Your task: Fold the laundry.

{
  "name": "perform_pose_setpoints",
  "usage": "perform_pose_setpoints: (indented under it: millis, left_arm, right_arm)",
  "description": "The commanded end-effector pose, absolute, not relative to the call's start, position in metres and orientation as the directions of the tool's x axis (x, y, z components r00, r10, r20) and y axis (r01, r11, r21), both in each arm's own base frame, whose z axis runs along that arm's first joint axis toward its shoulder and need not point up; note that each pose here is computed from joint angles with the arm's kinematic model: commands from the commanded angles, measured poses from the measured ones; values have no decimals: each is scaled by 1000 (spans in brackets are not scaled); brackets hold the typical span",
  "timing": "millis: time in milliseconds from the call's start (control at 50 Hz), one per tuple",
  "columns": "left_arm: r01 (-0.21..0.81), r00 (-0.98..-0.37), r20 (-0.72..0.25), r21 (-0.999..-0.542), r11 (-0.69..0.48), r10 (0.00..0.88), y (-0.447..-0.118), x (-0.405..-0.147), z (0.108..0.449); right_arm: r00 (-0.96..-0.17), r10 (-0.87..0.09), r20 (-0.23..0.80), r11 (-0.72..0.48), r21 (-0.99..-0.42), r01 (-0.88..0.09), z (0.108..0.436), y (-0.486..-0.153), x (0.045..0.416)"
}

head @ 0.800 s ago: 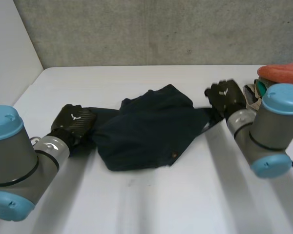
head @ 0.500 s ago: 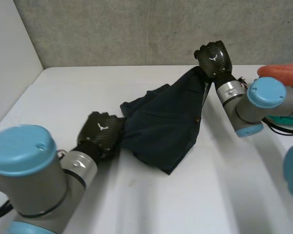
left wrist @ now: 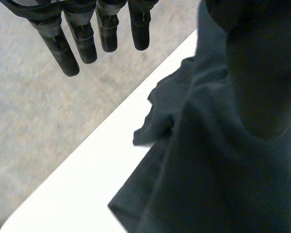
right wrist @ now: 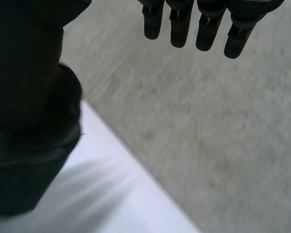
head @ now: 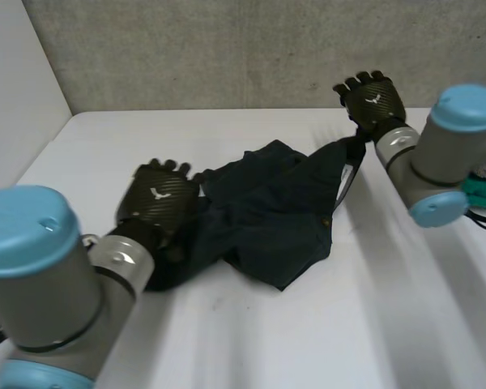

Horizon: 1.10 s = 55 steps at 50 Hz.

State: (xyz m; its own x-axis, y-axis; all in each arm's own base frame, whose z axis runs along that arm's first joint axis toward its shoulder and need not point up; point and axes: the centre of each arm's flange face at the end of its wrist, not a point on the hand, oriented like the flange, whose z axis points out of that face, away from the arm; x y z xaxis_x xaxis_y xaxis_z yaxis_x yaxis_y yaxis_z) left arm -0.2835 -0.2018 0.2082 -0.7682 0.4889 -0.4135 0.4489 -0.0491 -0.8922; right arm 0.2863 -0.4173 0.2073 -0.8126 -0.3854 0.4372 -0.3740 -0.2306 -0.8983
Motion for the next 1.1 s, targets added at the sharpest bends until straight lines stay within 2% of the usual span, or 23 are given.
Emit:
perform_pose_setpoints:
  millis: [20, 80, 200, 280, 360, 440, 540, 560, 620, 700, 760, 840, 880, 960, 1100]
  left_arm:
    - [442, -810, -327, -886, 140, 486, -200, -250, 204]
    - [423, -828, -282, -882, 209, 485, -200, -239, 198]
    - [395, -855, -220, -862, 317, 469, -200, -223, 182]
    - [381, -860, -206, -867, 321, 466, -205, -221, 174]
    - [378, -860, -213, -877, 298, 463, -216, -224, 165]
    - [415, -846, -246, -862, 293, 473, -223, -225, 152]
    - [471, -821, -301, -837, 277, 485, -229, -223, 142]
    - [476, -818, -316, -840, 258, 480, -235, -224, 141]
    - [482, -815, -334, -844, 236, 474, -244, -225, 137]
    - [485, -812, -341, -846, 221, 474, -251, -229, 133]
    - [480, -814, -344, -853, 207, 468, -255, -231, 134]
    - [460, -823, -349, -872, 166, 447, -261, -234, 144]
    - [443, -832, -345, -885, 144, 435, -261, -237, 151]
    - [422, -842, -342, -900, 113, 418, -261, -240, 160]
    - [423, -848, -348, -898, 117, 399, -263, -238, 161]
  right_arm:
    - [-820, -410, 400, 38, -891, -453, 233, -361, 254]
    - [-830, -437, 347, 142, -884, -445, 240, -338, 244]
    - [-837, -453, 307, 224, -870, -440, 258, -313, 227]
    - [-833, -415, 366, 179, -865, -469, 277, -316, 206]
    - [-803, -394, 448, 146, -832, -536, 289, -319, 190]
    - [-771, -426, 474, 163, -798, -581, 294, -311, 182]
    - [-725, -579, 373, 270, -751, -603, 278, -280, 188]
    - [-700, -639, 318, 302, -734, -609, 269, -266, 193]
    - [-640, -738, 216, 321, -721, -614, 253, -239, 209]
    - [-583, -804, 117, 335, -721, -607, 230, -212, 229]
    - [-576, -815, 62, 362, -721, -591, 211, -203, 242]
    - [-573, -819, 14, 368, -753, -545, 183, -196, 266]
    - [-583, -813, 11, 352, -787, -506, 171, -198, 279]
    - [-619, -784, 45, 308, -838, -451, 156, -209, 297]
    - [-691, -705, 160, 217, -879, -425, 144, -230, 318]
